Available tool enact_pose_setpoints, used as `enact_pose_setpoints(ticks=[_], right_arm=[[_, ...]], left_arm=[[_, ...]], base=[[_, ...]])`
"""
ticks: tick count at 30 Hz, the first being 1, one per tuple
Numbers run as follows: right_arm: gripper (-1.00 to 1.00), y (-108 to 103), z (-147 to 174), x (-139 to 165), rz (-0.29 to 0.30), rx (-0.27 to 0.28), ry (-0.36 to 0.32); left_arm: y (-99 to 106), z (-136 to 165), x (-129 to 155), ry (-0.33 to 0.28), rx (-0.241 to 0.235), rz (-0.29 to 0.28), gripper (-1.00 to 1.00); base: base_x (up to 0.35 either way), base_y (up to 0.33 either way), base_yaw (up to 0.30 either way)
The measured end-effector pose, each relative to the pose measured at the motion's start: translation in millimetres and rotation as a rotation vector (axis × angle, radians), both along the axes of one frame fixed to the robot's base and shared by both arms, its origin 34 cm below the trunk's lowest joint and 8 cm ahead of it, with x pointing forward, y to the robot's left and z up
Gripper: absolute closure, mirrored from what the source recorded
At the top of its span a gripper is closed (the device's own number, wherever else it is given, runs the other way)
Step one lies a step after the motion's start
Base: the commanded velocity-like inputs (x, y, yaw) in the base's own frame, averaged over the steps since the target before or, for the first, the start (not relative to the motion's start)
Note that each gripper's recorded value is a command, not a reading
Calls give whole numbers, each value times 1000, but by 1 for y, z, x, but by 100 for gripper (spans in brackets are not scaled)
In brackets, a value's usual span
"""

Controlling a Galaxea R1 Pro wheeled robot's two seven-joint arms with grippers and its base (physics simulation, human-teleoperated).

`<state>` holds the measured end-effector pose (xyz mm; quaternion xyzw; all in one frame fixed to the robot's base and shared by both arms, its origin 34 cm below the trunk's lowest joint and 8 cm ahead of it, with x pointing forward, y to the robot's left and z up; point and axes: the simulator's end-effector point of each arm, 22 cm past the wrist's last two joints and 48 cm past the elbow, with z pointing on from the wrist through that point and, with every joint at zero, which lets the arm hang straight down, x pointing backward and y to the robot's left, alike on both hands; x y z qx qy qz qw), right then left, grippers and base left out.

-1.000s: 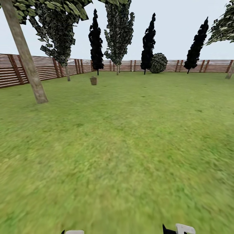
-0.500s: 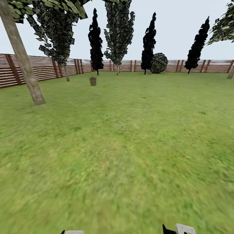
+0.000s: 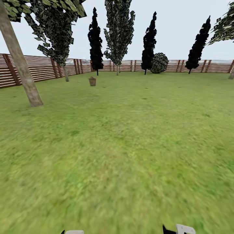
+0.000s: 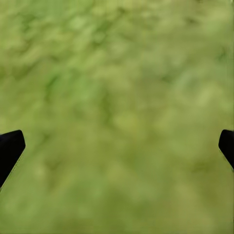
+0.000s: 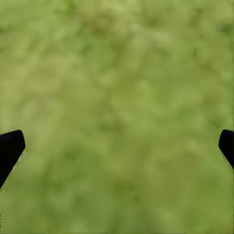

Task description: Take the three Easter eggs out of the wicker basket on the lawn in the garden, then place them on the lawn next to a single tree (choose any tree) so that all three eggs are next to the same tree and none are left in the basket.

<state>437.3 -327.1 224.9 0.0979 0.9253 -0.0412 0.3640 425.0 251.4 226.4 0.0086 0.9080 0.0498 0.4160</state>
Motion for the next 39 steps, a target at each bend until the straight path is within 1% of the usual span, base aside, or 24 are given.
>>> enact_pose_setpoints(ticks=[22, 26, 34, 39], right_arm=[[-100, 0, 0, 0, -6, 4, -3], [-100, 0, 0, 0, -7, 5, -3], [-100, 0, 0, 0, -6, 5, -2], [-100, 0, 9, 5, -6, 5, -15]], left_arm=[[0, -1, -1, 3, 0, 0, -100], [1, 0, 0, 0, -3, 9, -100], [-10, 0, 0, -1, -17, 12, -100], [-11, 9, 4, -12, -17, 10, -100]], base=[[331, 0, 0], [74, 0, 0], [5, 0, 0], [0, 0, 0]])
